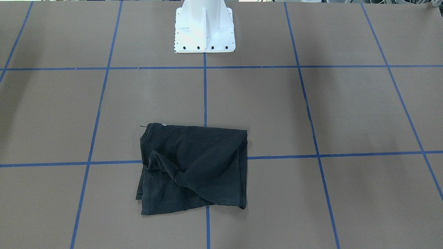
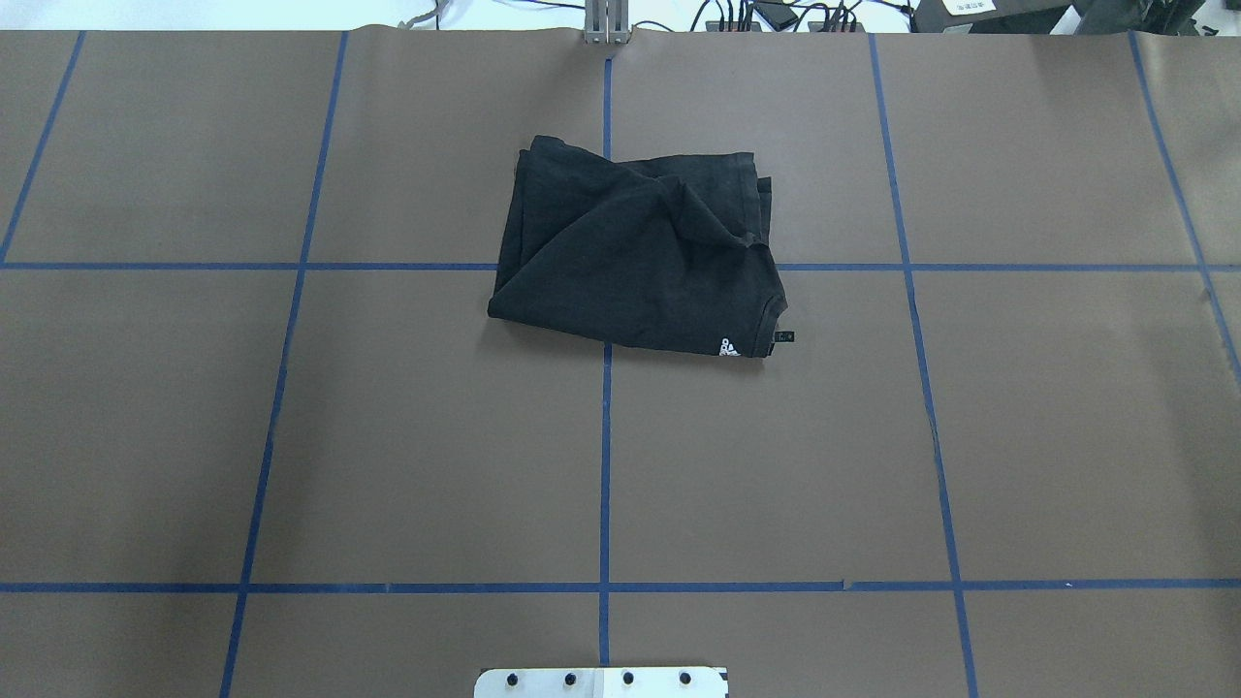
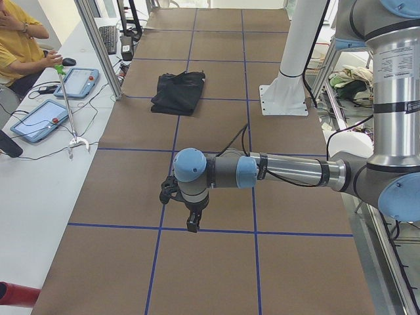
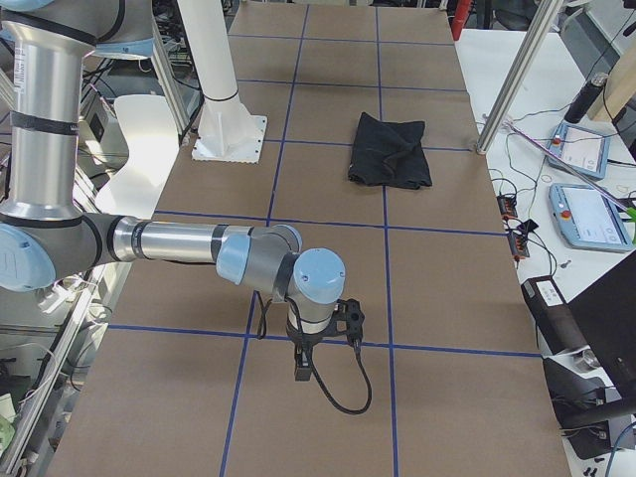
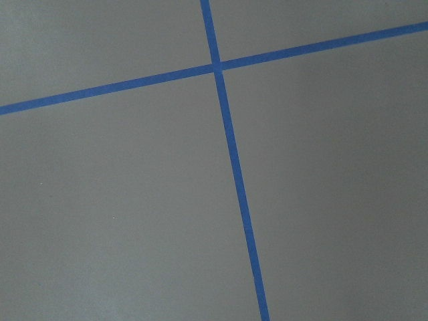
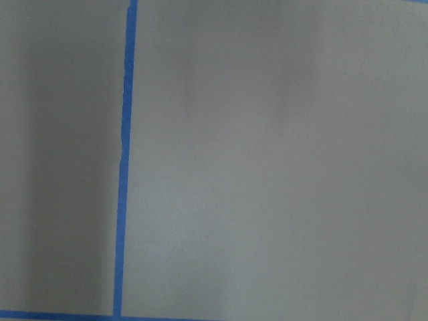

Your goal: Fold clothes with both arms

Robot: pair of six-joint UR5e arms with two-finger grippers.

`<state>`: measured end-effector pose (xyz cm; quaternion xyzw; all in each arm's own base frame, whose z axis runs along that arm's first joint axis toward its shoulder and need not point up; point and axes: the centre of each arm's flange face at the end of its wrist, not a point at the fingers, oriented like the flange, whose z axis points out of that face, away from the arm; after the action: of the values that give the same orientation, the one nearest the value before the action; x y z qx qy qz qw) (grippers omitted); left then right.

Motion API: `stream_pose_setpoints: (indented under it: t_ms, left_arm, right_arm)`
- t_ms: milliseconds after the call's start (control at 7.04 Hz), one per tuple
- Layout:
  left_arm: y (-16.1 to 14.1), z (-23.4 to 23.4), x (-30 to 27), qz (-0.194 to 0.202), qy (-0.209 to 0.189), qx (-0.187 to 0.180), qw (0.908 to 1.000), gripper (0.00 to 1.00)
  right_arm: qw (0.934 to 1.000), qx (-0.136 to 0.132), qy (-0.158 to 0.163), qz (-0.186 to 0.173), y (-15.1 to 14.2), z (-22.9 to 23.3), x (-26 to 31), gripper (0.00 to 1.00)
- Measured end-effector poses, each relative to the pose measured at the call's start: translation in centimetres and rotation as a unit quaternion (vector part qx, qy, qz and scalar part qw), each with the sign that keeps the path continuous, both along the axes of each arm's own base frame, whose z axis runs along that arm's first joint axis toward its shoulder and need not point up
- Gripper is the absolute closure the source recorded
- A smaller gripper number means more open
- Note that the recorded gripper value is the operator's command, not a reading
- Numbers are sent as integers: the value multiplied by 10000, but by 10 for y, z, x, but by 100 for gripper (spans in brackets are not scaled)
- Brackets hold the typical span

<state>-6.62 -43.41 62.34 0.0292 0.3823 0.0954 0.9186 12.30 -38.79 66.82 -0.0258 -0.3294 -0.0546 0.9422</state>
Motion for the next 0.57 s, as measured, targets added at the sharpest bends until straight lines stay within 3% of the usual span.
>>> stream_pose_setpoints:
  t_ms: [284, 568]
  left_arm:
    - [0, 0, 0, 3, 0, 3, 10000, 0]
    - [0, -1, 0, 1, 0, 68, 10000, 0]
  right_arm:
    - [9988, 357, 110, 302, -16, -13, -14, 0]
    - [9974, 695, 69, 194, -28, -22, -34, 0]
